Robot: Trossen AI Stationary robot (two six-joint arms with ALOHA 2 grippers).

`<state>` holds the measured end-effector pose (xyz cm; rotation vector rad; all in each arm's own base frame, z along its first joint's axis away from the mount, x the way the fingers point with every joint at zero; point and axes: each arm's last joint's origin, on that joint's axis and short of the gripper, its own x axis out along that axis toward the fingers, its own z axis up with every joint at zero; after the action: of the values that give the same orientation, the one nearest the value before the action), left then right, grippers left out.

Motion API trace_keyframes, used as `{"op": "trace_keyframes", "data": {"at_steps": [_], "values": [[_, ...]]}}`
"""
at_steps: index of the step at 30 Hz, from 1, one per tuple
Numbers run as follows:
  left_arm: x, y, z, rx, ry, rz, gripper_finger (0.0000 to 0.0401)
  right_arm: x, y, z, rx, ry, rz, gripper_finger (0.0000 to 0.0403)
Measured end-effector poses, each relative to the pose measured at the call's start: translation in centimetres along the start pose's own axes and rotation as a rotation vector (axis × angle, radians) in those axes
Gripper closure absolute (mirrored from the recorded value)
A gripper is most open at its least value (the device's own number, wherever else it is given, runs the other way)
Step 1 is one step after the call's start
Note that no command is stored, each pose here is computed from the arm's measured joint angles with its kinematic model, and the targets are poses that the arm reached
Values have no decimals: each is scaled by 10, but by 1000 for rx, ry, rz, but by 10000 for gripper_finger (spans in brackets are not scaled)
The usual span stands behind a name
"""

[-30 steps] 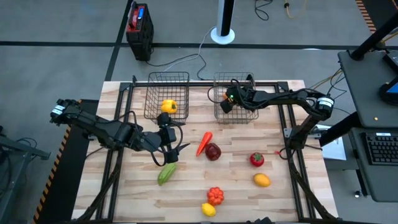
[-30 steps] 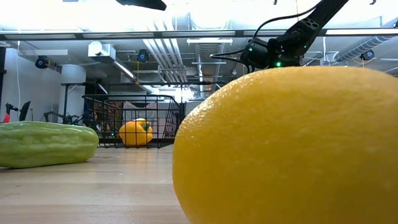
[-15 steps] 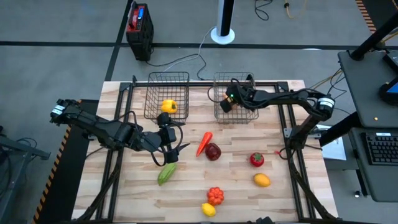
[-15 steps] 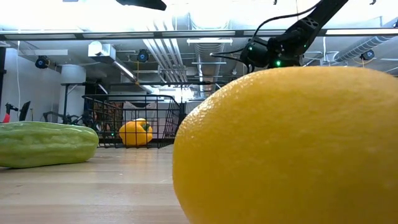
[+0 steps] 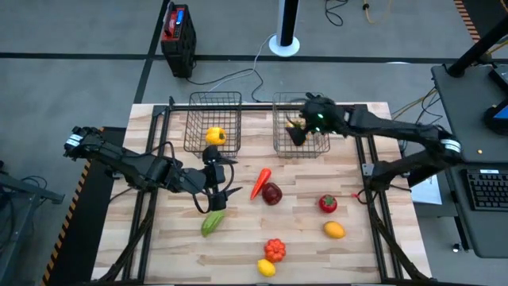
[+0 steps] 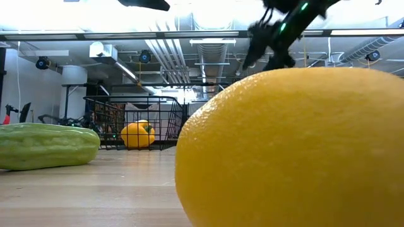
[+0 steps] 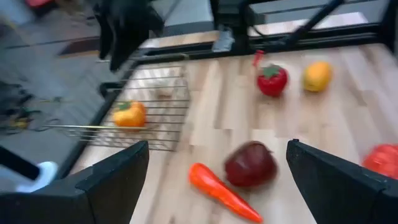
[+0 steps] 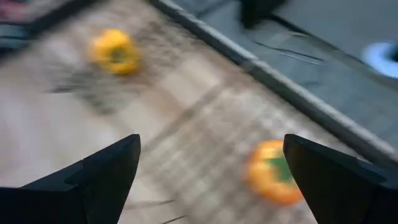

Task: Sort produce into baskets
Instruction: Put the red apple into the gold wire basket

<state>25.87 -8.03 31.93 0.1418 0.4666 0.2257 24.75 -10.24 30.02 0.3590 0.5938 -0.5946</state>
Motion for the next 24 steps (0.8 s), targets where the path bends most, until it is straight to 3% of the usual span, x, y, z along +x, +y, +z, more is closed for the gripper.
{"op": "trace_keyframes", "data": {"at_steps": [9,17,24], "values": [[33,-21,-18,69,111,-44,40,-66,62,-37,-163,-45,296,16],[85,-47,-36,150,101,-40,41,-78,112,-76,-360,-14,340,16],[129,-60,-57,26,92,-41,45,-78,133,-96,-348,44,371,16]]}}
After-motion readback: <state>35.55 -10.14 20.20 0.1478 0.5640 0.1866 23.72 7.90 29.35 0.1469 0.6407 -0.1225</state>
